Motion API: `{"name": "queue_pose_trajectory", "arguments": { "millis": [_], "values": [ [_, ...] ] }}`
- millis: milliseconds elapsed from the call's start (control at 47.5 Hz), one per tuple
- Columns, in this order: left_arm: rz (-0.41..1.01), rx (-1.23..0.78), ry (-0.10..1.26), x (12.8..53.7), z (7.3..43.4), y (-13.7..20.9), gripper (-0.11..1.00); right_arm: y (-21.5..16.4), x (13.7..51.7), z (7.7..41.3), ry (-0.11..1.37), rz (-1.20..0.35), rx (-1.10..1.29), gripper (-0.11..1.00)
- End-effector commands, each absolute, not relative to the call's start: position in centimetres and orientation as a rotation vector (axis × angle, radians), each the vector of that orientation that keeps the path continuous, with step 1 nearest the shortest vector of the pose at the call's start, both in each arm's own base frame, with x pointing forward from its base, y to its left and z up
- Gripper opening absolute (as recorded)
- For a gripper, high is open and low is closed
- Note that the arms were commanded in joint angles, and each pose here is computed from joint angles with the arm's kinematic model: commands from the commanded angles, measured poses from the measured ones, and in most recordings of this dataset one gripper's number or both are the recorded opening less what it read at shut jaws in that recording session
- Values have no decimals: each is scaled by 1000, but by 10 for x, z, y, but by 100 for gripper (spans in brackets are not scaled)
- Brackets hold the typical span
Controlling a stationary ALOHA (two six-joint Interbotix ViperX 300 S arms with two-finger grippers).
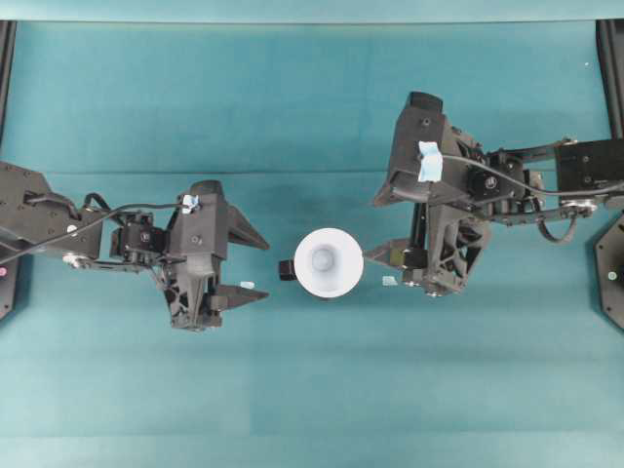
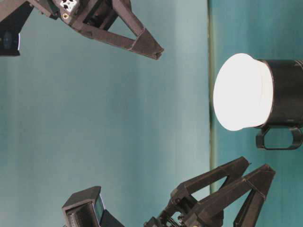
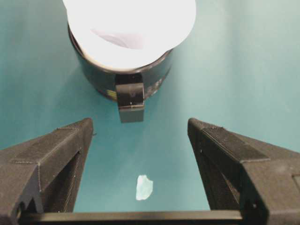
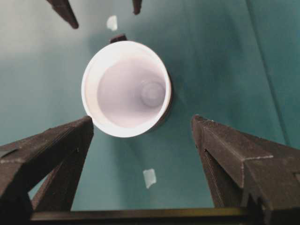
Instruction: Put the paper cup into the moved cup holder.
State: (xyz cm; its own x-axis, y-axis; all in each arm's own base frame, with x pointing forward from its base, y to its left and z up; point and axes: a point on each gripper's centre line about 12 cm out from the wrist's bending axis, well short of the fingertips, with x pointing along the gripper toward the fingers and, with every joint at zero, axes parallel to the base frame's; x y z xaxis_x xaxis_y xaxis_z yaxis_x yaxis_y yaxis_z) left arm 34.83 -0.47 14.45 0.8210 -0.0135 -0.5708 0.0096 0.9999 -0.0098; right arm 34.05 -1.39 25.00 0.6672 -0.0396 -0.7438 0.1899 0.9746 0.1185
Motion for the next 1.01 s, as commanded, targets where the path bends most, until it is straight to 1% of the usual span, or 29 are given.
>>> {"name": "queue_pose_trajectory", "arguments": {
  "millis": [0,989],
  "values": [
    [-17,-6,580,351,153,-6,82,-12,340,260,797,-121,187,92],
    [-16,-7,600,351,152,-6,82,-11,339,260,800,-119,185,92]
  ]
}}
